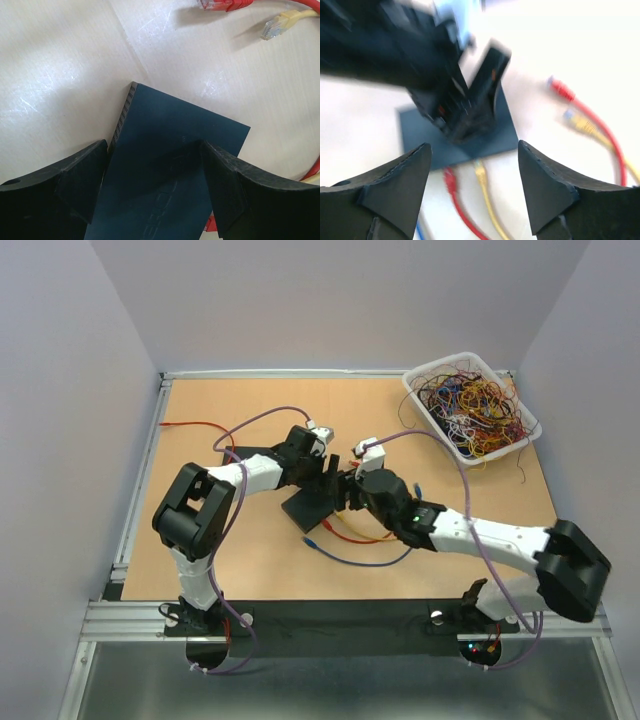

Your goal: Insert the plug into the switch port

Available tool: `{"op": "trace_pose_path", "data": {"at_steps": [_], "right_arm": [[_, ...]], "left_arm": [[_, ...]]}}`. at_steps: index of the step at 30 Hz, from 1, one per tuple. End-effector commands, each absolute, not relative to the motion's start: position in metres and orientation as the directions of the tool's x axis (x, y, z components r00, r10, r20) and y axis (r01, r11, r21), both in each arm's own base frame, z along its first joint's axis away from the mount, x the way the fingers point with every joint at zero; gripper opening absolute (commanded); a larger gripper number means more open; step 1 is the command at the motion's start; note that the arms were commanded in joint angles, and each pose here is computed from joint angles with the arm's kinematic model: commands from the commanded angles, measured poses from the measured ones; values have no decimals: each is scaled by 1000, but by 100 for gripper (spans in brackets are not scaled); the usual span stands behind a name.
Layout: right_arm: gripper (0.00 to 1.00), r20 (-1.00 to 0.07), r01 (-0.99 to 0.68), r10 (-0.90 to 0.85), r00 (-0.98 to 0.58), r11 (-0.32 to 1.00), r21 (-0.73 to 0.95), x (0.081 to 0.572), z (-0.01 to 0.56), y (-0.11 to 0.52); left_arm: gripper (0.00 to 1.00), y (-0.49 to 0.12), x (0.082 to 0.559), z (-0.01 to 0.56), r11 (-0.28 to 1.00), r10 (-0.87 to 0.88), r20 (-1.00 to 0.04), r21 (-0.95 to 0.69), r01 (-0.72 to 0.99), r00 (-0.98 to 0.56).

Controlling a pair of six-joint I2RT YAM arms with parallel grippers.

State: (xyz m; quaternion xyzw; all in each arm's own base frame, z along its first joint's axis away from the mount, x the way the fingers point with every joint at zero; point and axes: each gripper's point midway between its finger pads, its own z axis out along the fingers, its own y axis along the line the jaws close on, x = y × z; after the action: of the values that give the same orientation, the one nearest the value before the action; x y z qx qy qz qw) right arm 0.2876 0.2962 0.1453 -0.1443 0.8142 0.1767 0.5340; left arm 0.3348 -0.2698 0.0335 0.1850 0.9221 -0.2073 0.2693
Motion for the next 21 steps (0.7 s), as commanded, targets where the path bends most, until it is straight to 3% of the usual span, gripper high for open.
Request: {"op": "trace_pose_path", "data": {"at_steps": [1,3,6,10,13,16,21], "right_arm": [[77,-946,-415,161,-282,868,272,283,244,285],[83,-930,-430,293,-222,827,363,278,305,279],[94,-817,-413,560,-139,717,562,265,400,251],[100,-680,-389,728,-79,606,694,257,470,222],[100,-563,-231,826,15,551,802,263,515,181],[100,-575,-143,817,39,574,806,277,526,182],[100,-532,-136,837,127,546,827,277,570,165]], "left_arm": [[85,-224,296,3,906,282,-394,-190,378,-875],[85,-223,301,10,909,267,-419,-189,371,-868],[85,-216,308,18,919,235,-446,-186,347,-864],[85,-212,315,27,927,212,-478,-178,331,-852],[85,-206,319,32,938,192,-494,-163,307,-848],[85,-202,325,39,946,173,-518,-149,287,-838],[85,-183,342,64,974,136,-600,-65,217,-788]]}}
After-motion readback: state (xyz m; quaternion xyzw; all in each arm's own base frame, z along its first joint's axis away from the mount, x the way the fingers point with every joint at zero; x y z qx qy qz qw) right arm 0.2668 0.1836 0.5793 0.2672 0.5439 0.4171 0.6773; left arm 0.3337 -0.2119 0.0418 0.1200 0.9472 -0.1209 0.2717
